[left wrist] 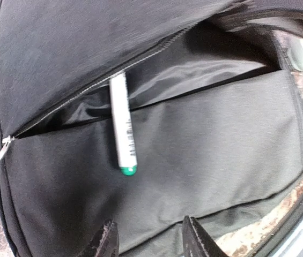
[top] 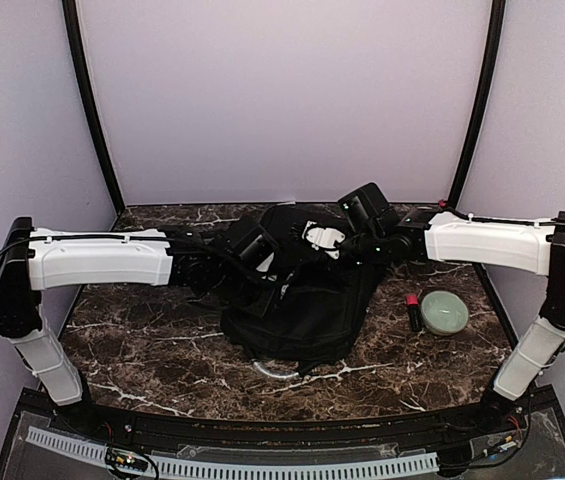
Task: Pack the student bag
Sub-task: Adjust the pen in the upper front pocket of the bag.
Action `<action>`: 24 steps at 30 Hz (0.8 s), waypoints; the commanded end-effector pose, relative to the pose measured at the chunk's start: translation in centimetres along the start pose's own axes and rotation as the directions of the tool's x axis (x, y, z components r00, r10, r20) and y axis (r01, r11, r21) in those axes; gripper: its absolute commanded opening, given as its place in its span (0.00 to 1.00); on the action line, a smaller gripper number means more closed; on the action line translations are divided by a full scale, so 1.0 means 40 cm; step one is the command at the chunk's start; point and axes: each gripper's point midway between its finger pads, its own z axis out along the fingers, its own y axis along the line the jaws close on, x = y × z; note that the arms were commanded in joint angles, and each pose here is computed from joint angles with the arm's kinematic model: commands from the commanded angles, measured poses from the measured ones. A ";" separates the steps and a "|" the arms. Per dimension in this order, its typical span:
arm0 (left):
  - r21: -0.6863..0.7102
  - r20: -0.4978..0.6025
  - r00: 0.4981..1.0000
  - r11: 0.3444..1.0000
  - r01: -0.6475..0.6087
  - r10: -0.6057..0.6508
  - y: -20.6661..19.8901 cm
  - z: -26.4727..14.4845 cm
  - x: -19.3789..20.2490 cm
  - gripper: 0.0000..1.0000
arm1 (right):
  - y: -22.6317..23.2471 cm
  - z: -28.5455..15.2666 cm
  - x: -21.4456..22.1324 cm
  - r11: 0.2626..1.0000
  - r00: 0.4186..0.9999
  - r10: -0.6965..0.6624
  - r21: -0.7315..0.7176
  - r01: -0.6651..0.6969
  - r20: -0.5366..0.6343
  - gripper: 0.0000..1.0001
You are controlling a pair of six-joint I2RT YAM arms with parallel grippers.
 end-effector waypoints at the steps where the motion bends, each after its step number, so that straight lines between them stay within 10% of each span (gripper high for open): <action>1: -0.072 -0.046 0.999 0.997 0.010 -0.013 0.046 0.037 0.034 0.43 | -0.012 -0.025 -0.053 1.000 0.996 -0.009 0.010 0.008 0.086 0.00; 14: -0.035 0.009 0.999 0.999 0.035 -0.034 0.075 0.127 -0.030 0.35 | -0.013 -0.025 -0.050 1.000 0.997 -0.011 0.015 0.010 0.082 0.00; 24: -0.024 0.042 0.999 0.999 0.030 -0.029 0.062 0.165 -0.089 0.04 | -0.015 -0.020 -0.043 1.000 0.997 -0.013 0.020 0.012 0.074 0.00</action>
